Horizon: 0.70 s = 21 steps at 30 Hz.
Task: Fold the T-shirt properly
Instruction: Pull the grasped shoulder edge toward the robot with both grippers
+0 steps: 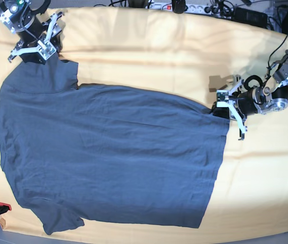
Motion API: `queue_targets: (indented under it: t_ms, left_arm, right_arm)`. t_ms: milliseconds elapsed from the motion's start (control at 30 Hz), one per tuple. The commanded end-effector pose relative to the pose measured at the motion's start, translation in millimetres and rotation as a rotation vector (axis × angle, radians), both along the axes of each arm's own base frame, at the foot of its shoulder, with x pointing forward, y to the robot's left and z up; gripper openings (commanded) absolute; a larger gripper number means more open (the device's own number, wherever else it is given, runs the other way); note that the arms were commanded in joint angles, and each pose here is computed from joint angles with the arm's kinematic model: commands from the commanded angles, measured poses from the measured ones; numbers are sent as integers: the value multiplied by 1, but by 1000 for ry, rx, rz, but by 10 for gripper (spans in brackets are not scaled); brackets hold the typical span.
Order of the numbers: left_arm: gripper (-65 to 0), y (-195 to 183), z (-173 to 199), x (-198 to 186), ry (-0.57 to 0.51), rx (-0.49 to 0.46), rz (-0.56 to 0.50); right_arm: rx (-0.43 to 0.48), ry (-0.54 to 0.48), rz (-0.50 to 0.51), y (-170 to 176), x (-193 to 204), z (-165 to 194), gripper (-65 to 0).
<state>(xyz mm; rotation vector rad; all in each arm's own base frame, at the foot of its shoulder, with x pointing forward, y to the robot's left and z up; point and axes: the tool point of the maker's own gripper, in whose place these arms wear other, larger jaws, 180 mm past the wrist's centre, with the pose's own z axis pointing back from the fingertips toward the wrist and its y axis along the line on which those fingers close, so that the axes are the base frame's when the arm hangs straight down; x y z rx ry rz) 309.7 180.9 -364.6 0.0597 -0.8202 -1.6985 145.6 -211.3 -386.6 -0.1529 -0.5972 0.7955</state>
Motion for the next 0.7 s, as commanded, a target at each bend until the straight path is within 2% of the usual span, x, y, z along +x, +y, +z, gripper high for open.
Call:
queue_targets:
  t_ms: [0,33,67,167,200,333,500,667]
  left_arm:
    - [-650,15,0,3,-1,59,15]
    - [-650,15,0,3,-1,59,15]
    - [-650,15,0,3,-2,59,15]
    - [-650,12,2,2,-4,52,6]
    - [-650,11,3,2,-6,50,3]
    - [-650,4,11,-1,-20,41,-25]
    - [-650,-3,37,-12,-20,2,-40]
    - [-650,-2,55,-36,22,0,-81]
  right_arm:
    - [-80,28,-19,-18,-3,-5,-299]
    - [-86,21,-18,-19,0,-4,-332]
    - [-96,13,-17,-20,2,-3,-392]
    - [-144,-22,-44,-29,9,3,-630]
    - [-175,-46,-67,-35,12,8,-650]
    - [-286,-139,-86,-43,25,37,-650]
    - [-294,-178,-52,-31,16,66,-650]
    - [-351,-166,-44,-47,-1,89,-650]
